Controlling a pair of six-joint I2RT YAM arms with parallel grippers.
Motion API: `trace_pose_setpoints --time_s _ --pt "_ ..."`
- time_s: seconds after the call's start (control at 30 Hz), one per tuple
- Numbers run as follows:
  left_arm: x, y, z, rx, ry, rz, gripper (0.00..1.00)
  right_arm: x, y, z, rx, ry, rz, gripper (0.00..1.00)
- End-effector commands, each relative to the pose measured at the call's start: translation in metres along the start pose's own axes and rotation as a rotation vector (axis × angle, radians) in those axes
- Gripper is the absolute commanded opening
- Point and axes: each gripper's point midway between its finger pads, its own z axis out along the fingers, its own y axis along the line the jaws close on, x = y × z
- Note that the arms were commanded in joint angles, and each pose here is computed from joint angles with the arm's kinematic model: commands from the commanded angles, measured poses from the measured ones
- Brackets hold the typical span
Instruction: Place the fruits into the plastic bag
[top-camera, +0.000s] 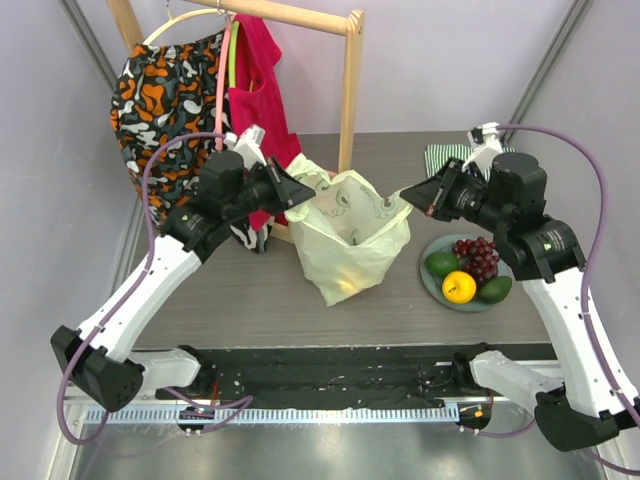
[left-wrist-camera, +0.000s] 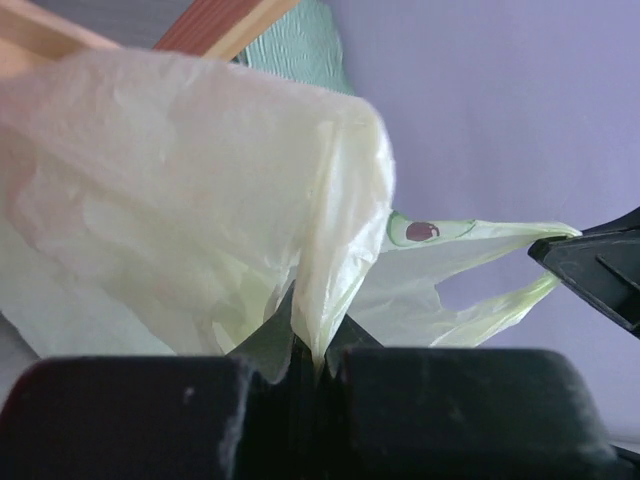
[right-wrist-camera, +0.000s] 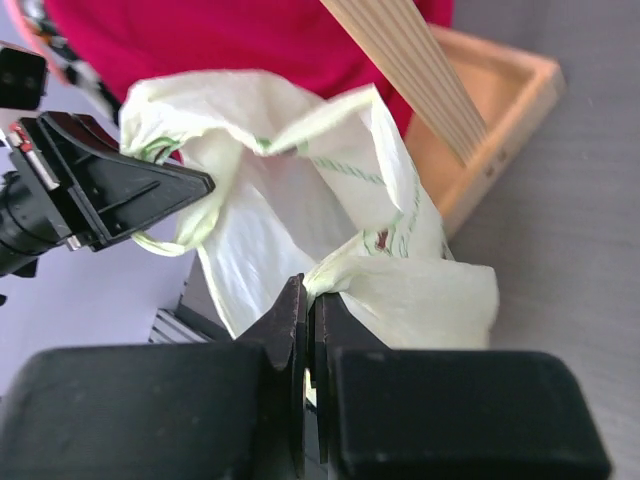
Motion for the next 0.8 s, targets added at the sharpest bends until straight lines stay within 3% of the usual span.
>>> trace_pose_setpoints --time_s 0.0,0.3,0.47,0.6,0.7,0.73,0.77 --pt "-0.039 -0.043 -0.032 0.103 -0.151 0.036 0.0 -0.024 0.029 -0.001 -0.127 -0.085 -0.055 0.01" --pt "-0.032 -0.044 -0.046 0.111 -0.143 -0.016 0.0 -0.027 0.031 0.001 -0.14 -0.109 -0.052 0.01" --pt "-0.021 -0.024 -0.035 0.059 -0.118 -0.006 0.0 -0.002 -0.017 0.024 0.061 -0.036 0.05 0.01" --pt "-0.006 -0.008 -0.019 0.024 -0.057 -0.023 0.0 0.022 -0.051 0.032 0.199 0.04 0.087 0.07" --pt "-0.001 -0.002 -0.014 0.016 -0.046 -0.03 0.0 0.019 -0.049 0.026 0.191 0.024 0.06 0.22" --pt "-0.004 0.0 -0.014 0.011 -0.058 -0.029 0.0 0.017 -0.047 0.023 0.185 0.015 0.036 0.36" --pt "-0.003 0.0 -0.013 0.009 -0.061 -0.028 0.0 0.013 -0.046 0.021 0.18 0.002 0.016 0.44"
